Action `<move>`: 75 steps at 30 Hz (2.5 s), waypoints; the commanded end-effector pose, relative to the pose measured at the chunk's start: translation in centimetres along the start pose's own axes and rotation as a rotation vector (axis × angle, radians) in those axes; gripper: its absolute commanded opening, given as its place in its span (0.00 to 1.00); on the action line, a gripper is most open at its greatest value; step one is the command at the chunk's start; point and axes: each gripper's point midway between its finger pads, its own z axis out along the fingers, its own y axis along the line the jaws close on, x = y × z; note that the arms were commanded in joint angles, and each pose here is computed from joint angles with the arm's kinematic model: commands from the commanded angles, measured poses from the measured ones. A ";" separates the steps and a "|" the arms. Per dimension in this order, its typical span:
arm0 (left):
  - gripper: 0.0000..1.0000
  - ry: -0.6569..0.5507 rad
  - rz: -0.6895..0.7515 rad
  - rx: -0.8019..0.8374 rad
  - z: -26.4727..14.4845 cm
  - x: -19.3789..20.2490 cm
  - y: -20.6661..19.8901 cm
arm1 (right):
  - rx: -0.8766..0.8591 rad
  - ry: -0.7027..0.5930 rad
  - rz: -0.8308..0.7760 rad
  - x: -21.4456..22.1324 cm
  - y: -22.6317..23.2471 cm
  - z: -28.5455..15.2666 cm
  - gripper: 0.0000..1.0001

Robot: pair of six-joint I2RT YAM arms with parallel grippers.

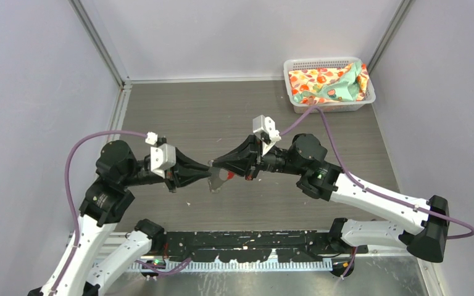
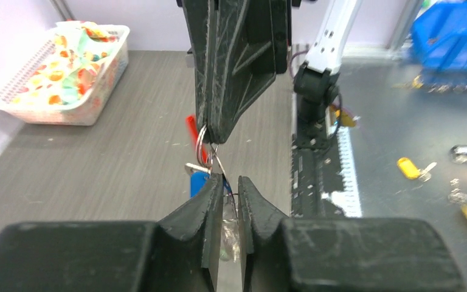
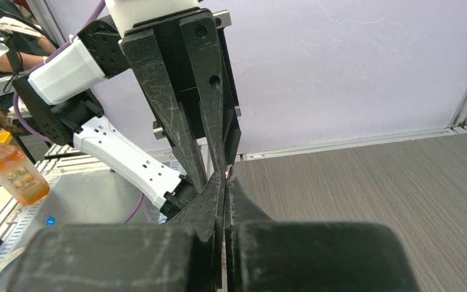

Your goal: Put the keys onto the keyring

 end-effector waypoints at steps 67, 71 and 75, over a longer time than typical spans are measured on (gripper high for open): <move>0.03 -0.098 -0.090 0.097 -0.2 -3.5 -2.5 | -0.185 -0.275 0.086 -5.5 2.3 -0.1 0.01; 0.36 -0.103 -0.102 0.186 -0.6 -4.2 -4.2 | -0.173 -0.261 0.082 -5.1 2.0 -0.1 0.01; 0.48 -0.085 -0.095 0.234 -1.1 -3.9 -5.5 | -0.177 -0.266 0.075 -5.8 1.9 -0.6 0.01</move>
